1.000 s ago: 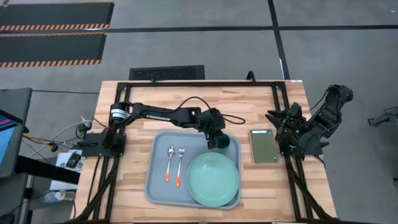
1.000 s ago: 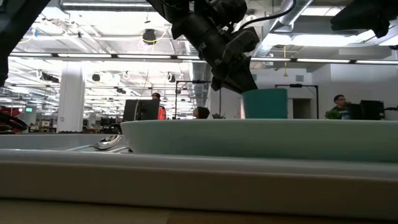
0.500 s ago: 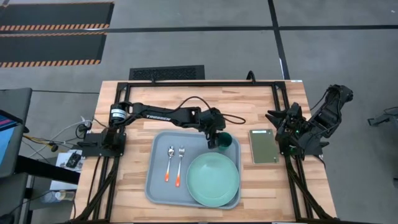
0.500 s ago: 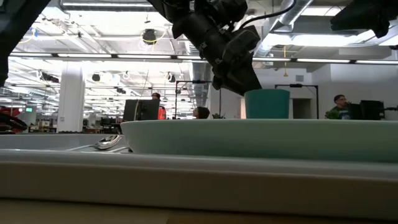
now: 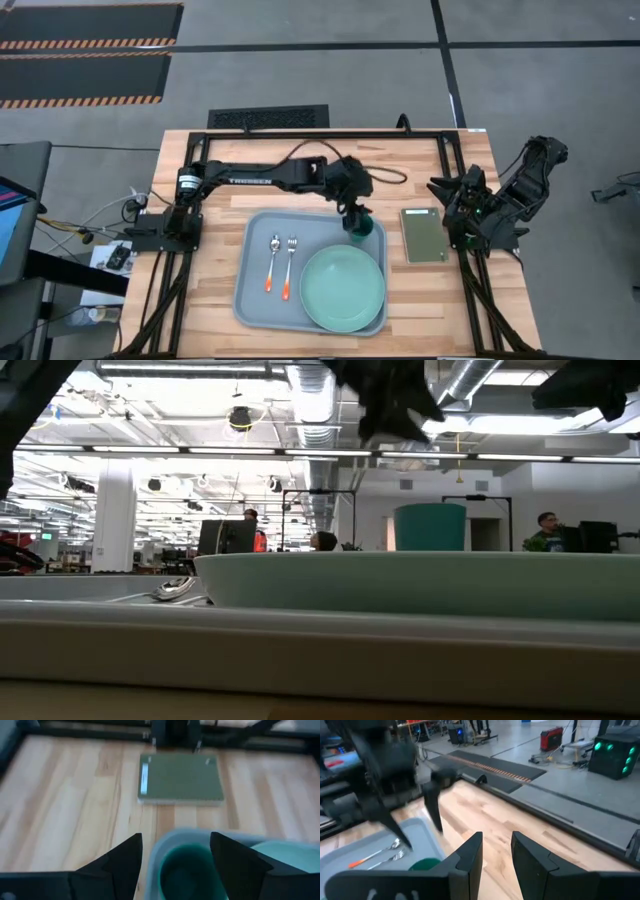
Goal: Pick and place plate/cup/fork/spoon on tray
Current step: Return to Home Position
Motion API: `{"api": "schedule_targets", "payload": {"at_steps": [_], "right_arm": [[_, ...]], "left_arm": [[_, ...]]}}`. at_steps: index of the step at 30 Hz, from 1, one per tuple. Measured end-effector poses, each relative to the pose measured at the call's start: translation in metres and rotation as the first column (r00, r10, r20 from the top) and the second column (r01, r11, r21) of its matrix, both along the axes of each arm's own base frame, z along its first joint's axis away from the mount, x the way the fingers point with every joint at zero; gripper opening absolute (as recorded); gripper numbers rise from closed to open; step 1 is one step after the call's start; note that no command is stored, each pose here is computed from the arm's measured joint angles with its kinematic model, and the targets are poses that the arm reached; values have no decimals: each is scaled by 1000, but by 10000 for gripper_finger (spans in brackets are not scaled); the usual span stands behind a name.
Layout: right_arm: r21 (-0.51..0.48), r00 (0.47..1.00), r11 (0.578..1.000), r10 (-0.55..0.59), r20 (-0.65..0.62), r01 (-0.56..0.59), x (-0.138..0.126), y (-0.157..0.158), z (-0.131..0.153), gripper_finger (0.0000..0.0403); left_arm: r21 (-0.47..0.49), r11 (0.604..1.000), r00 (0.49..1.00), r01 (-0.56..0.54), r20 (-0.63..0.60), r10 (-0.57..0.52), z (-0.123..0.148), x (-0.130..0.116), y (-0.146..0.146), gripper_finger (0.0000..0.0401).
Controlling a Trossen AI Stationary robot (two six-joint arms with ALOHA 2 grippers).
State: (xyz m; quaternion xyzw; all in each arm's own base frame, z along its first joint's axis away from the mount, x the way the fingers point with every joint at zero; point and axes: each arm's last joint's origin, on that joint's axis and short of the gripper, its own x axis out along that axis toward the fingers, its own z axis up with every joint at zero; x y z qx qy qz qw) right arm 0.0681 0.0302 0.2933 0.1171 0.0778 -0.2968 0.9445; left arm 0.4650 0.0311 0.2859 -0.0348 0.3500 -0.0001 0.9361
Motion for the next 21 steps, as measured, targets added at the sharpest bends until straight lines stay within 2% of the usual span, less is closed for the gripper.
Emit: {"api": "schedule_targets", "payload": {"at_steps": [3,6,9,12,16,19,21], "right_arm": [[26,999,999,29,-24,-28,0,1,-1,129],[67,996,995,73,-59,-69,1,2,-2,129],[141,994,986,94,-48,-87,2,4,-3,129],[139,995,987,90,-33,-84,1,4,-2,129],[160,996,984,78,36,-83,-8,-5,2,129],[183,989,975,106,101,-123,-21,-16,5,129],[190,981,969,129,142,-155,-28,-24,7,129]], "left_arm": [[-4,1000,999,9,31,-9,34,-2,-1,220],[29,997,995,71,64,-72,69,-7,-8,220],[110,989,990,97,92,-108,103,-17,-17,220],[209,974,990,90,91,-111,128,-30,-23,220],[219,973,981,76,157,-112,161,-66,-17,220],[200,979,974,44,211,-87,184,-106,-7,220],[206,978,968,12,243,-64,190,-131,-4,220]]}}
